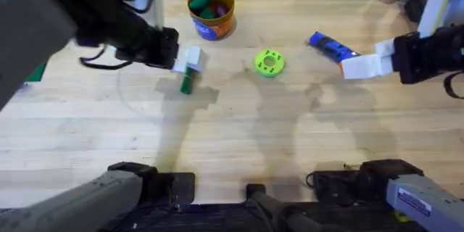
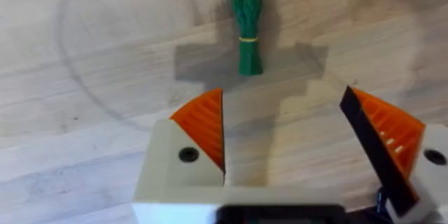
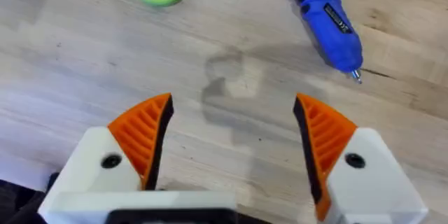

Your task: Pick up the gripper from the table and insert it into the empty holder that is missing its gripper. Then pick up a screw, insert it into the mounting hole, and use the screwdriver to tighten it. Finally, clean up the table by picking up the vegetable and placing it into the bucket.

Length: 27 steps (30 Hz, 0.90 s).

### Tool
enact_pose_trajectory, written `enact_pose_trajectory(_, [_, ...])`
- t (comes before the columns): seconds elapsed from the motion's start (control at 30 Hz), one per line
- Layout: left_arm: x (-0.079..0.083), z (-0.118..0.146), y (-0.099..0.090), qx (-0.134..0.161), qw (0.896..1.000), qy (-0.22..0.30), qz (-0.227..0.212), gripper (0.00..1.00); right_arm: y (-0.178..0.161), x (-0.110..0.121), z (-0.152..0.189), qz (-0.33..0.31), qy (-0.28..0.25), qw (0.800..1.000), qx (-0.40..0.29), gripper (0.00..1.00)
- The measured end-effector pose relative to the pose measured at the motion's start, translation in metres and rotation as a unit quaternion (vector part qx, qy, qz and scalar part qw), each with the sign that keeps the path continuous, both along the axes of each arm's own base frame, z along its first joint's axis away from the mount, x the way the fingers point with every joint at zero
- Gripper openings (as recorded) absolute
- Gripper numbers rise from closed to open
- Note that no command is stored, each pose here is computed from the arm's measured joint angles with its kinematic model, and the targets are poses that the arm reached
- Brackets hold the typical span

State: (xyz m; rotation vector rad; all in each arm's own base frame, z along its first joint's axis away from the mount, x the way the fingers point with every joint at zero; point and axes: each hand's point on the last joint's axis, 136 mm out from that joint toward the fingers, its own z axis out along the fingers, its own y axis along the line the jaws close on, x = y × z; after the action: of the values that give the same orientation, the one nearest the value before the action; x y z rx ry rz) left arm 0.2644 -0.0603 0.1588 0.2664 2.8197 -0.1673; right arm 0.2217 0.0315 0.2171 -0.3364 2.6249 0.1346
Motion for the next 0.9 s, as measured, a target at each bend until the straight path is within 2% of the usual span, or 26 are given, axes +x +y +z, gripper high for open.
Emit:
enact_pose_trajectory(0.07, [-0.0003, -0.0105, -0.0005, 0.002, 1.000, 0.024, -0.001, 0.986, 0.0000, 0.0003, 0.0001, 0.000, -0.001, 1.000, 0.000, 0.992])
enact_pose_trajectory(0.9, [-0.0003, -0.0105, -0.0005, 0.002, 1.000, 0.024, -0.001, 0.986, 0.0000, 0.0003, 0.0001, 0.000, -0.001, 1.000, 0.000, 0.992])
